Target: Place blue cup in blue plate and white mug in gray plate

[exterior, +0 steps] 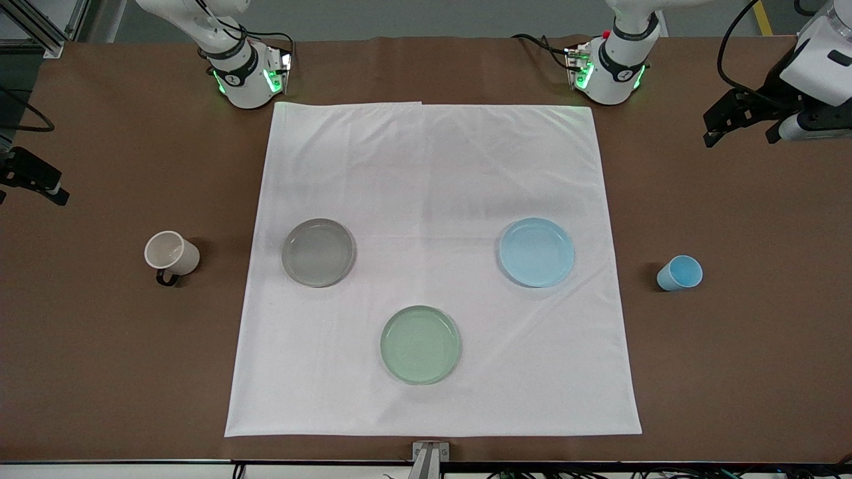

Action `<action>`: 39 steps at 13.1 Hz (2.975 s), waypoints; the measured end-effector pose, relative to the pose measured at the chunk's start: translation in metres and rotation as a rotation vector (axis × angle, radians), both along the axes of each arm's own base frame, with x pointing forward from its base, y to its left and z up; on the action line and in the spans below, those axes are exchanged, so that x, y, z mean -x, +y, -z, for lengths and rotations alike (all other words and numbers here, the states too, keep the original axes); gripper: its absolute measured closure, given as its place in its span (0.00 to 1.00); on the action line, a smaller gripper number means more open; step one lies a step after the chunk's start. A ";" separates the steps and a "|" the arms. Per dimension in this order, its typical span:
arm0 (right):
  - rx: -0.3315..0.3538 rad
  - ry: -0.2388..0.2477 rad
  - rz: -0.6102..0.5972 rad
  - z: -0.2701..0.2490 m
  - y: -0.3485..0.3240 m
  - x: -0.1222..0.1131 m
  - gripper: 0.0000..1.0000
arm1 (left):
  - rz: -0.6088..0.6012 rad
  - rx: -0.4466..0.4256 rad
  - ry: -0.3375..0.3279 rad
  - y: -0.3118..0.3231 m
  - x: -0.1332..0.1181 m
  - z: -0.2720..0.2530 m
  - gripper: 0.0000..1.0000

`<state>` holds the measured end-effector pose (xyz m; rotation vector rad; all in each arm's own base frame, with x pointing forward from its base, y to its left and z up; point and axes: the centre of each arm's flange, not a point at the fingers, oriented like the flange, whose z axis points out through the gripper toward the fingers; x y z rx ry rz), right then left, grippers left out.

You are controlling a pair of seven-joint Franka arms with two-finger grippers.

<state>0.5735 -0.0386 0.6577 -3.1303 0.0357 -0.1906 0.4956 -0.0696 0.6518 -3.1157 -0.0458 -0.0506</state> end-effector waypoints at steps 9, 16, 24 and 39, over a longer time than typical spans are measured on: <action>0.000 0.002 0.001 0.001 0.000 0.000 0.00 | 0.014 -0.022 0.068 0.016 -0.017 0.027 0.00; -0.002 0.075 0.003 0.035 -0.002 -0.014 0.00 | -0.003 -0.001 0.096 0.100 -0.074 0.170 0.00; 0.006 0.183 -0.019 0.247 -0.054 -0.074 0.00 | 0.016 -0.016 0.040 0.155 -0.105 0.323 0.02; 0.018 0.168 -0.004 0.432 -0.083 -0.041 0.09 | 0.024 0.017 0.093 0.153 -0.111 0.401 0.62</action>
